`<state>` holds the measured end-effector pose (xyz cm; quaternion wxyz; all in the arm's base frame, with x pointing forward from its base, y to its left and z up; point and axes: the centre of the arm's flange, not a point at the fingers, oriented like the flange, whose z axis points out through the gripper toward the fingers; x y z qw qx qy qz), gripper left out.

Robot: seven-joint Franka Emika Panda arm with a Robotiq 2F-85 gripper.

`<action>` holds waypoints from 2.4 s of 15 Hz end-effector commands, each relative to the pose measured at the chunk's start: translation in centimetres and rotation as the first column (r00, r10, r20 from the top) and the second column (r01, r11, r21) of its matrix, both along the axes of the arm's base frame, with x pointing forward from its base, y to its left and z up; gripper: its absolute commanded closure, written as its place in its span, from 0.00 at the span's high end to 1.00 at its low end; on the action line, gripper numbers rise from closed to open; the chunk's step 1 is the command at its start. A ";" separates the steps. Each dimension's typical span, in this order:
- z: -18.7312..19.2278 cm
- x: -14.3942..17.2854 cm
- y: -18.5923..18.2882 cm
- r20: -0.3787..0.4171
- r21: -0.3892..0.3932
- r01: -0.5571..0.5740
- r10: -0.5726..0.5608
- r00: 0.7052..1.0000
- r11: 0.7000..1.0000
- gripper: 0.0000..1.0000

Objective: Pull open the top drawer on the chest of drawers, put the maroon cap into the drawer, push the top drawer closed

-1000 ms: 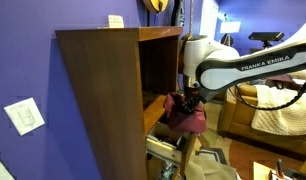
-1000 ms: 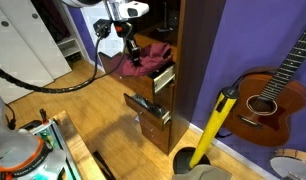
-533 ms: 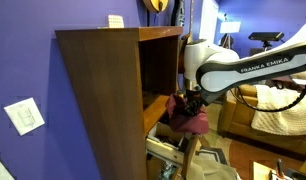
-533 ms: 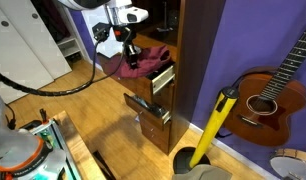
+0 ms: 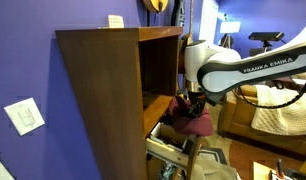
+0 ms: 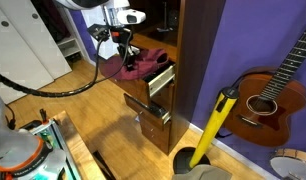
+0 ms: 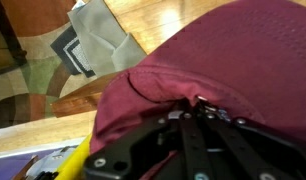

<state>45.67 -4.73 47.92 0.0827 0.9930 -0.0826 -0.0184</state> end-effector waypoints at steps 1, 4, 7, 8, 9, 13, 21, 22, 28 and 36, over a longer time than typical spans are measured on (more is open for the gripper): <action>-2.9 -2.5 0.6 -0.103 0.027 -0.054 0.057 0.993 0.998 0.01; -3.3 -3.3 -0.2 -0.131 0.000 -0.020 0.020 0.991 1.000 0.01; -2.0 -3.1 -1.0 -0.077 0.020 0.068 -0.066 0.995 0.997 0.01; -1.8 -3.0 -1.3 -0.060 0.030 0.107 -0.105 0.993 0.994 0.01; -1.8 -2.7 -1.7 -0.049 0.034 0.154 -0.152 0.987 0.987 0.01; -1.6 -1.6 -2.8 -0.017 0.095 0.285 -0.285 0.959 0.954 0.01; 0.4 0.9 -4.9 0.020 0.249 0.467 -0.487 0.873 0.849 0.01; 0.2 1.1 -5.1 -0.012 0.277 0.497 -0.514 0.858 0.822 0.01; -1.3 1.4 -4.1 -0.074 0.255 0.450 -0.447 0.892 0.856 0.01; 0.1 -0.3 -1.3 -0.097 0.104 0.218 -0.209 0.973 0.970 0.01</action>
